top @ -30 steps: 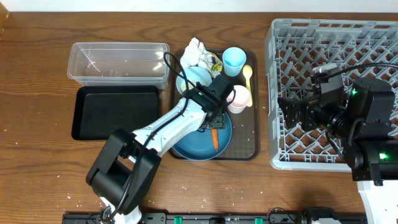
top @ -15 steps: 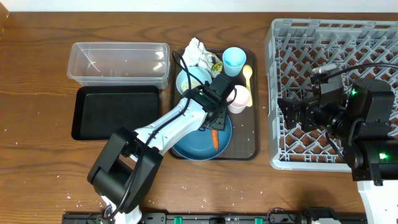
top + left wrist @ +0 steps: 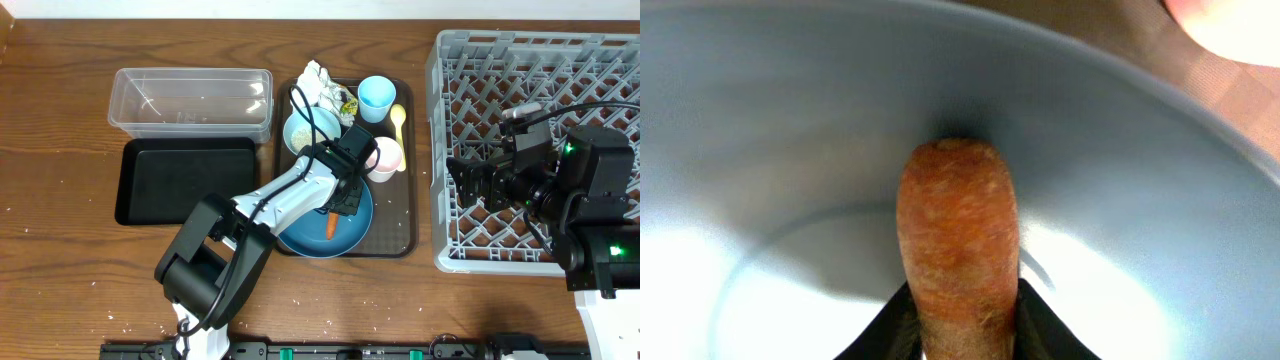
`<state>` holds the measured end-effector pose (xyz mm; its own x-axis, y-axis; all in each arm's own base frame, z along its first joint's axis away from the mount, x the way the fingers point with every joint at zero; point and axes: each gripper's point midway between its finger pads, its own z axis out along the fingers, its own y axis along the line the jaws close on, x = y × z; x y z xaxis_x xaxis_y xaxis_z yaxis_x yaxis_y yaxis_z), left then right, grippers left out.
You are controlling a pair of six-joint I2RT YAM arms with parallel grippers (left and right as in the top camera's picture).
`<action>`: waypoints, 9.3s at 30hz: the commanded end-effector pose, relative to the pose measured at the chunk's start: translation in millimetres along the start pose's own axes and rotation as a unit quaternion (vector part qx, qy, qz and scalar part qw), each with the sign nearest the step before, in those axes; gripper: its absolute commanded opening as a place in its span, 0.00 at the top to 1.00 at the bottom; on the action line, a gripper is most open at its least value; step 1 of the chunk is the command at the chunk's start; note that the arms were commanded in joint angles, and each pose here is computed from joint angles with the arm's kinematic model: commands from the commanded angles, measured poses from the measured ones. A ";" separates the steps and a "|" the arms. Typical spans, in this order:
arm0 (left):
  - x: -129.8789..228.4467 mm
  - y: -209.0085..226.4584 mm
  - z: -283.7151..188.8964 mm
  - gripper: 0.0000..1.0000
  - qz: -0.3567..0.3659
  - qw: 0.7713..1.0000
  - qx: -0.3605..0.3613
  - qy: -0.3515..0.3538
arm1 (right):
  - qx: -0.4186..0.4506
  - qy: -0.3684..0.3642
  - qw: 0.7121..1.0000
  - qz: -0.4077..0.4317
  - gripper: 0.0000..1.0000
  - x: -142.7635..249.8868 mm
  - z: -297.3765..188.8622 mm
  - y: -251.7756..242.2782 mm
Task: Sort waste into correct bins and load items into the dishwasher rack
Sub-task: 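Carry the carrot left and drop it onto the black tray, then reach the right gripper to the blue plate rim and grasp it, then lift the blue plate and stand it upright at the rack's back, then reach the left gripper to the pink cup and grasp it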
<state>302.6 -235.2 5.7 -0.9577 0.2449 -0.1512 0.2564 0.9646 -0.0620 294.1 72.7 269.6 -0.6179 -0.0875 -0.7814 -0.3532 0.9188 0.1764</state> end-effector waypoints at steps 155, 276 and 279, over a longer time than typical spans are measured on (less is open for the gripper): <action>44.5 280.0 -210.4 0.17 -0.382 0.900 -0.139 -0.156 | 0.779 0.014 0.626 -0.005 0.99 -70.6 11.4 -303.9; -58.9 30.2 -130.0 0.13 0.100 0.978 0.085 -0.163 | 0.046 -0.019 0.992 0.112 0.20 -76.8 58.3 -5.3; -75.1 16.1 -121.9 0.13 0.098 0.976 0.100 -0.166 | 0.048 -0.005 0.992 0.115 0.20 -69.5 56.6 -5.1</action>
<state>351.9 -208.9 122.8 -0.8188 0.3534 -0.4525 0.4612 0.8742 -0.1517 379.5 96.6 292.3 -0.6516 0.1240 -0.7483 -0.1440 0.9484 0.2825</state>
